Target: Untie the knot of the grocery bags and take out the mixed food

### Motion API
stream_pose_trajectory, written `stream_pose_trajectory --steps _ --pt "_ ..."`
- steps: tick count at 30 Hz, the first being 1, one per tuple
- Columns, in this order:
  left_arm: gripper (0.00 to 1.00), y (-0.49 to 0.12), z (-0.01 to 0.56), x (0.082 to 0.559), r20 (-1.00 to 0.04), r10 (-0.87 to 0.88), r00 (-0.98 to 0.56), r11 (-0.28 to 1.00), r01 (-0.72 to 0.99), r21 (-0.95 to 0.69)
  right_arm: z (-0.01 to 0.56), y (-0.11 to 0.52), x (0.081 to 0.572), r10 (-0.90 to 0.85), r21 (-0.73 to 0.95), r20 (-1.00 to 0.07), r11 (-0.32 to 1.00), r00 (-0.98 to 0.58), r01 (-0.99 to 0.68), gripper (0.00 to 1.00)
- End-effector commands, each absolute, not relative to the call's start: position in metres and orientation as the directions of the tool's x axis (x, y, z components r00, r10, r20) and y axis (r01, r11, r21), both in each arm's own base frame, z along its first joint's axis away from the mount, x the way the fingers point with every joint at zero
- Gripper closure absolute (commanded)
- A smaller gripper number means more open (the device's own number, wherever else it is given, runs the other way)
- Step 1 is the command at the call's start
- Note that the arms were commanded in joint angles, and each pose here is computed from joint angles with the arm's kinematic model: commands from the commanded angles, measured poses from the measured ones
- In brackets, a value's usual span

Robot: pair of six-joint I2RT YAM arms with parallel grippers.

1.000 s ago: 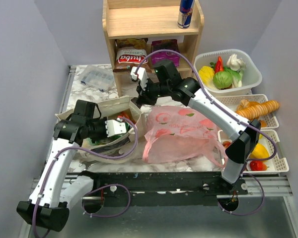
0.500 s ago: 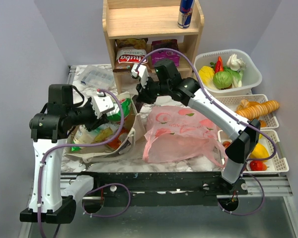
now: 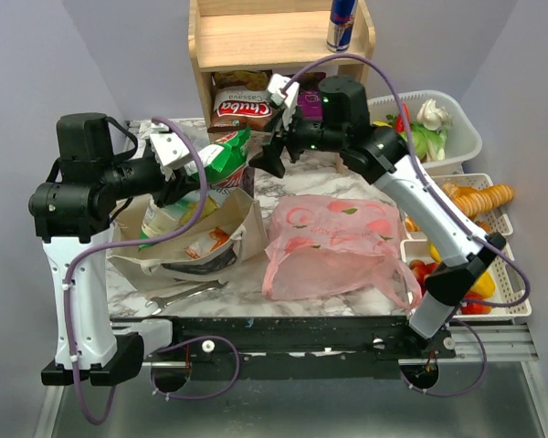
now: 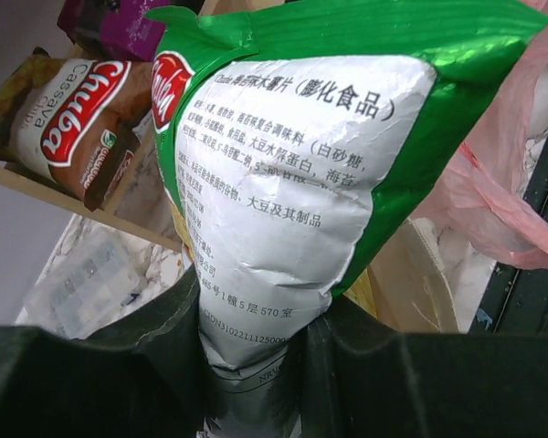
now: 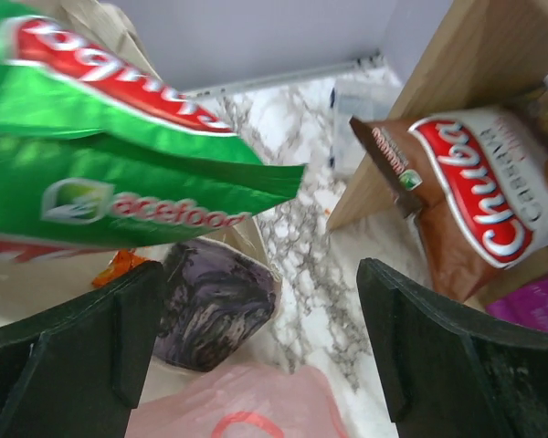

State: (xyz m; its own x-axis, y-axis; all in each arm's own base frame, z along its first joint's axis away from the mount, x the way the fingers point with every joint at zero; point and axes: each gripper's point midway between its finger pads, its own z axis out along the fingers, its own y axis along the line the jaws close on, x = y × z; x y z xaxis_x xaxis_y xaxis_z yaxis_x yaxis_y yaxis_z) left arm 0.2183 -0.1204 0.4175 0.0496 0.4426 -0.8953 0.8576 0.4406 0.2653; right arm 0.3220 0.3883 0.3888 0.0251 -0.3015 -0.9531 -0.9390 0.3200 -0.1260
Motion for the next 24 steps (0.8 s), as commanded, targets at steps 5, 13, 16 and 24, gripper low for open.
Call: stream_pose_trajectory --steps 5,13,16,24 --pt "1.0 -0.144 0.459 0.207 -0.913 0.361 0.189 0.313 0.898 0.31 0.446 0.354 0.247 -0.211 -0.333 -0.927 0.078 0.311 -0.94 0.05" --pt "1.0 -0.175 0.459 0.193 -0.881 0.372 0.292 0.144 0.92 0.365 0.45 0.371 0.215 -0.209 -0.511 -0.834 -0.052 0.51 -0.858 0.03" --pt "1.0 -0.183 0.454 0.188 -0.863 0.393 0.317 0.075 0.925 0.374 0.444 0.379 0.202 -0.21 -0.59 -0.775 -0.097 0.596 -0.801 0.03" --pt "1.0 -0.201 0.44 0.175 -0.825 0.419 0.379 -0.066 0.919 0.389 0.431 0.393 0.206 -0.238 -0.609 -0.749 -0.123 0.619 -0.784 0.08"
